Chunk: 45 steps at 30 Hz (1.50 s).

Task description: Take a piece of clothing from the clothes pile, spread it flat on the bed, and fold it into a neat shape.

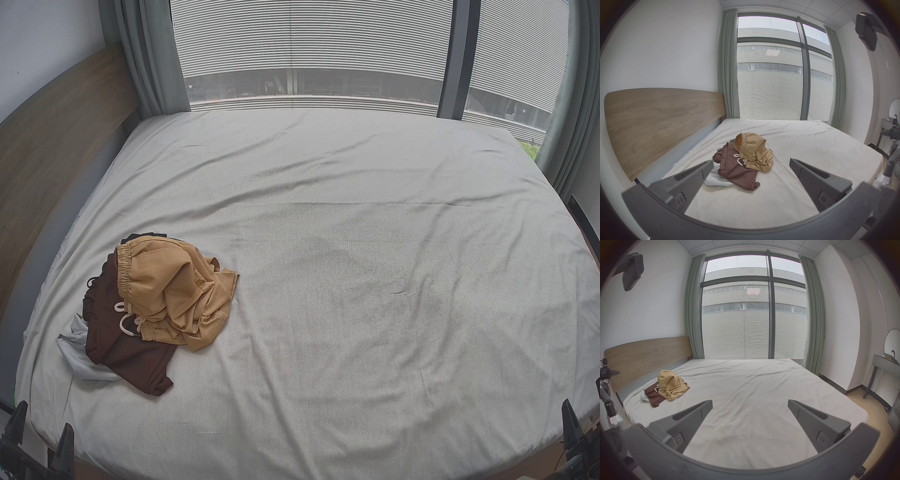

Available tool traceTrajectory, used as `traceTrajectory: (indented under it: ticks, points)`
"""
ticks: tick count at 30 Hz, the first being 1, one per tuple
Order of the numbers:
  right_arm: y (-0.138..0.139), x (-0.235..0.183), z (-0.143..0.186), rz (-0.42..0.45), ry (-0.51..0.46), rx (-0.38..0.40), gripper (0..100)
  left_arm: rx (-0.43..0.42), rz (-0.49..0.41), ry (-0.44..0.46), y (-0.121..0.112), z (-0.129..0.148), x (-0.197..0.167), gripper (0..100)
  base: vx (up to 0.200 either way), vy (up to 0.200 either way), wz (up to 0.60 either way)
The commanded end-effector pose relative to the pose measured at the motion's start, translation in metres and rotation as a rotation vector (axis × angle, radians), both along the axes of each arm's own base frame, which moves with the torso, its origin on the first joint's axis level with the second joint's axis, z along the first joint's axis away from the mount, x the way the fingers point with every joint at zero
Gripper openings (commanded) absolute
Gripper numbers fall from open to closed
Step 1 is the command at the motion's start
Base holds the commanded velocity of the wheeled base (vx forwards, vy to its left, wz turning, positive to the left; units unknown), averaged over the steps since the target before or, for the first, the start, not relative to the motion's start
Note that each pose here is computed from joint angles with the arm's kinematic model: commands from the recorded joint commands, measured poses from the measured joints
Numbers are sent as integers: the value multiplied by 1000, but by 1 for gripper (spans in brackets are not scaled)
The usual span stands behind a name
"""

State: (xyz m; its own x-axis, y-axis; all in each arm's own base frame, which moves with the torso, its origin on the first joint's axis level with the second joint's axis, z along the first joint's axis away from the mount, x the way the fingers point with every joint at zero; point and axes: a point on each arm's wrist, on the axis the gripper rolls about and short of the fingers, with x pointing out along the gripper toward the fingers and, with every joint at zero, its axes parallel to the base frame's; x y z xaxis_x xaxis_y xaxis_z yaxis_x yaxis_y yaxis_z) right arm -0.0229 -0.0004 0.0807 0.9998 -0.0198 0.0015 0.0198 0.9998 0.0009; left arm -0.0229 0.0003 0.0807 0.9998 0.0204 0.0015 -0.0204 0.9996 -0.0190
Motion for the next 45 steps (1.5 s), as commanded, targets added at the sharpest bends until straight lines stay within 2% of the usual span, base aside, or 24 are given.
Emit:
traceTrajectory:
  ticks: [1,3,5,10,12,15,20,28,30,32,36,41,45]
  points:
    - [0,0,-5,0,1,1,100,1,4,-9,0,-4,0,100,0,0,0]
    - [0,0,-5,0,1,1,100,3,26,-101,0,19,-4,100,0,0,0]
    - [0,0,-5,0,2,-1,100,5,18,-126,0,36,-7,100,0,0,0]
    - [0,0,-5,3,2,-2,100,-1,-27,-17,0,32,5,100,0,0,0]
    - [0,0,-5,3,2,-9,100,-6,-48,0,1,34,8,100,0,0,0]
    - [0,0,-5,8,2,-9,100,-16,-71,2,1,40,10,100,0,0,0]
    - [0,0,-5,8,2,-9,100,-34,-105,9,1,65,19,100,0,0,0]
    - [0,0,-5,9,2,-9,100,-85,-156,26,-4,96,48,100,0,0,0]
    - [0,0,-5,8,2,-9,100,-118,-164,38,-6,104,59,100,0,0,0]
    - [0,0,-5,8,2,-9,100,-156,-198,90,-9,115,77,100,0,0,0]
    - [0,0,-5,9,2,-9,100,-165,-223,150,-14,127,103,100,0,0,0]
    - [0,0,-5,8,2,-9,100,-187,-245,179,-18,142,131,100,0,0,0]
    - [0,0,-5,8,2,-9,100,-185,-249,207,-23,143,161,100,0,0,0]
